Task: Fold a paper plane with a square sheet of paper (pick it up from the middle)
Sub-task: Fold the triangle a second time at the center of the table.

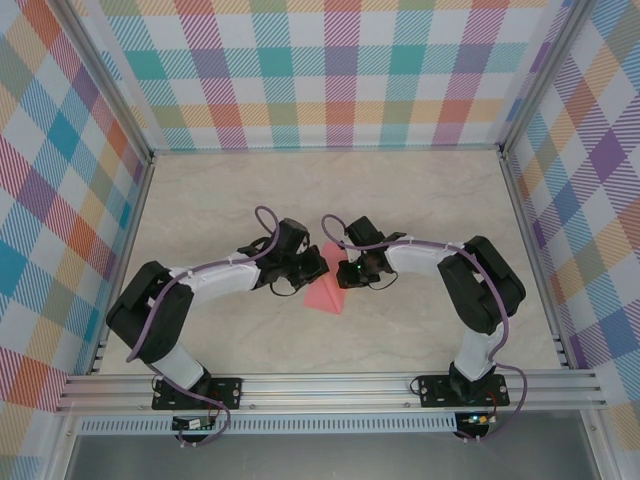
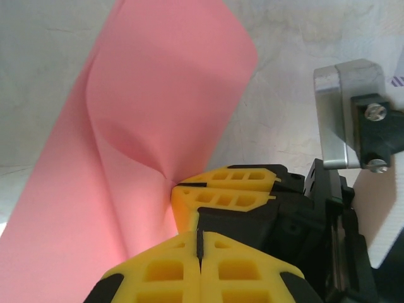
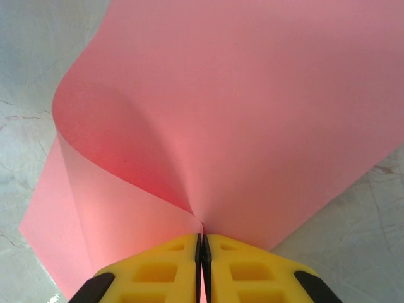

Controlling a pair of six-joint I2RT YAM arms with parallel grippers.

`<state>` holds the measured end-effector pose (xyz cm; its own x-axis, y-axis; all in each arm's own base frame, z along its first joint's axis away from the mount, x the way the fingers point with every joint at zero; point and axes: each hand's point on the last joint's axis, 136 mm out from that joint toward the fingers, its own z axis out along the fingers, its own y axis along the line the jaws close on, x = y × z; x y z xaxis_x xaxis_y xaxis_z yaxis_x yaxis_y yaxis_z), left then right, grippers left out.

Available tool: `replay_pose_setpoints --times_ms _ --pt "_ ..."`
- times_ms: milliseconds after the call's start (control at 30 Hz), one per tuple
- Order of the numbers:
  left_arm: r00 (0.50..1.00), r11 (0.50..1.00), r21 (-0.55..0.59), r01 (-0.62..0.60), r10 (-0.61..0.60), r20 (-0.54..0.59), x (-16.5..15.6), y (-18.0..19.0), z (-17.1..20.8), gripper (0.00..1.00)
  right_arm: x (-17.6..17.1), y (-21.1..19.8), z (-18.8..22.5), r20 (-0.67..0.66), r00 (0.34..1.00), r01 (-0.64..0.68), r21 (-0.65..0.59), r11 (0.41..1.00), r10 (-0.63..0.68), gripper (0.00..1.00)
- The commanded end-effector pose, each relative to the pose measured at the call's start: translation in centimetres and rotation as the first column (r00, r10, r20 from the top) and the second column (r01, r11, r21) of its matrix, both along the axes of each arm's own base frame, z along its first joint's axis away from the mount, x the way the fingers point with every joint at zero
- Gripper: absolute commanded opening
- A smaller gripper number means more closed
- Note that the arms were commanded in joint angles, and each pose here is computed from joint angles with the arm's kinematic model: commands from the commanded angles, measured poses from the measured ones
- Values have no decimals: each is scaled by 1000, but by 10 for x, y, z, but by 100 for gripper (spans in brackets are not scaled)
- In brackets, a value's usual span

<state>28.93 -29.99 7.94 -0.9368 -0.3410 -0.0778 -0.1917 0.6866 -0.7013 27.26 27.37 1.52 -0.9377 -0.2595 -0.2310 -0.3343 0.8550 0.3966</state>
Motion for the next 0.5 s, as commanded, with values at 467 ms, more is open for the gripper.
replay_pose_setpoints --times_ms 467 --pt "999 1000 -14 3 -4 -54 2 -5 -33 0 -1 -4 -15 -25 1000 0 -42 999 -1 13"
